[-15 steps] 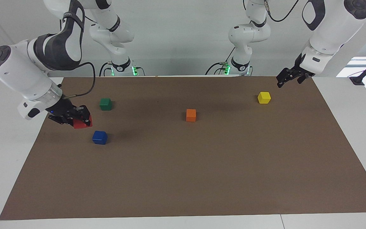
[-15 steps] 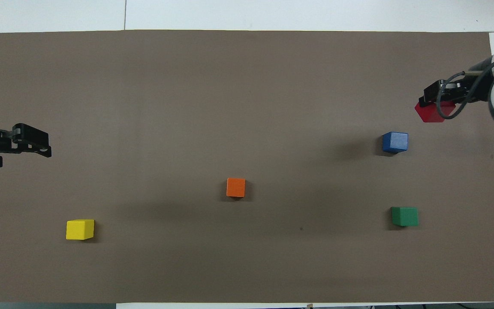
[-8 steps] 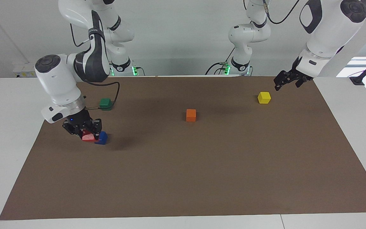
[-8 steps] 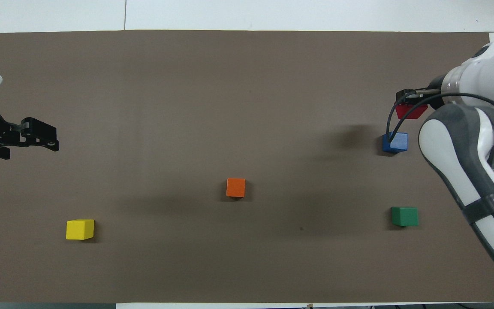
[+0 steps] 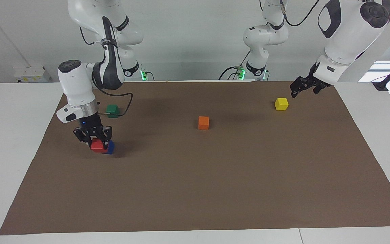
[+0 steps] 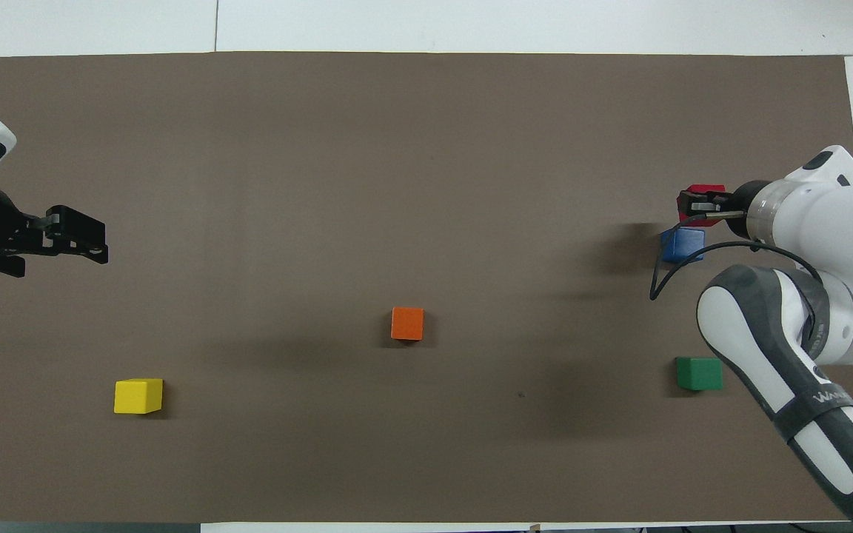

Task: Transfer red block to right arm and stack on blue block
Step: 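Move the red cube above the blue cube with the right gripper, then lower the red cube onto the blue cube and open the right gripper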

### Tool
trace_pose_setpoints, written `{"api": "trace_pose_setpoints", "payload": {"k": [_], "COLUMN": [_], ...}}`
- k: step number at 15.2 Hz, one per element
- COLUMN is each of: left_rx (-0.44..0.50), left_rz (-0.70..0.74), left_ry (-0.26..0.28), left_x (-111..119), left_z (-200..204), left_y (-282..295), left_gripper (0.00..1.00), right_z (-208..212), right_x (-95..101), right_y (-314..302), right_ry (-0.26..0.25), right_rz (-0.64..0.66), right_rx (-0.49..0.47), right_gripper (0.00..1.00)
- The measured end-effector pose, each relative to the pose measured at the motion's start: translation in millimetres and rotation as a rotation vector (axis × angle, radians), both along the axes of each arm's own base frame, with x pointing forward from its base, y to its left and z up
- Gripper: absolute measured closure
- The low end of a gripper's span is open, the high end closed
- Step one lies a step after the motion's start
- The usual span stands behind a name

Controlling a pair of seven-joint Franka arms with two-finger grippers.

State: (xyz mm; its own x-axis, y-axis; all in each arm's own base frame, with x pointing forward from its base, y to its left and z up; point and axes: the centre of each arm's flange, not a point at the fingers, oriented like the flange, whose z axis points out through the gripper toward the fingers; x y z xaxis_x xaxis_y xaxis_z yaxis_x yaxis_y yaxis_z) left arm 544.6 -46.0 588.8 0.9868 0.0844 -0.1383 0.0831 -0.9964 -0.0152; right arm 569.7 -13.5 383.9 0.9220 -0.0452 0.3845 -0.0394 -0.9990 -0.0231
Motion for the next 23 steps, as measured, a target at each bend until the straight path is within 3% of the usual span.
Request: {"api": "trace_pose_setpoints", "payload": {"k": [8, 23], "left_rx": [0.0, 0.0], "left_rz": [-0.005, -0.023], "left_ry": [-0.002, -0.004], "left_x": [-0.1, -1.1], "left_z": [0.8, 1.5], "left_y": [-2.6, -12.5], "left_gripper": [0.0, 0.0], "right_z": [-16.3, -34.2], "right_x": [-20.5, -30.0], "right_y": [-8.7, -10.2], "right_ry": [0.0, 0.049], "right_rz": [-0.018, -0.05], "right_rx": [0.0, 0.013], "right_gripper": [0.44, 0.44]}}
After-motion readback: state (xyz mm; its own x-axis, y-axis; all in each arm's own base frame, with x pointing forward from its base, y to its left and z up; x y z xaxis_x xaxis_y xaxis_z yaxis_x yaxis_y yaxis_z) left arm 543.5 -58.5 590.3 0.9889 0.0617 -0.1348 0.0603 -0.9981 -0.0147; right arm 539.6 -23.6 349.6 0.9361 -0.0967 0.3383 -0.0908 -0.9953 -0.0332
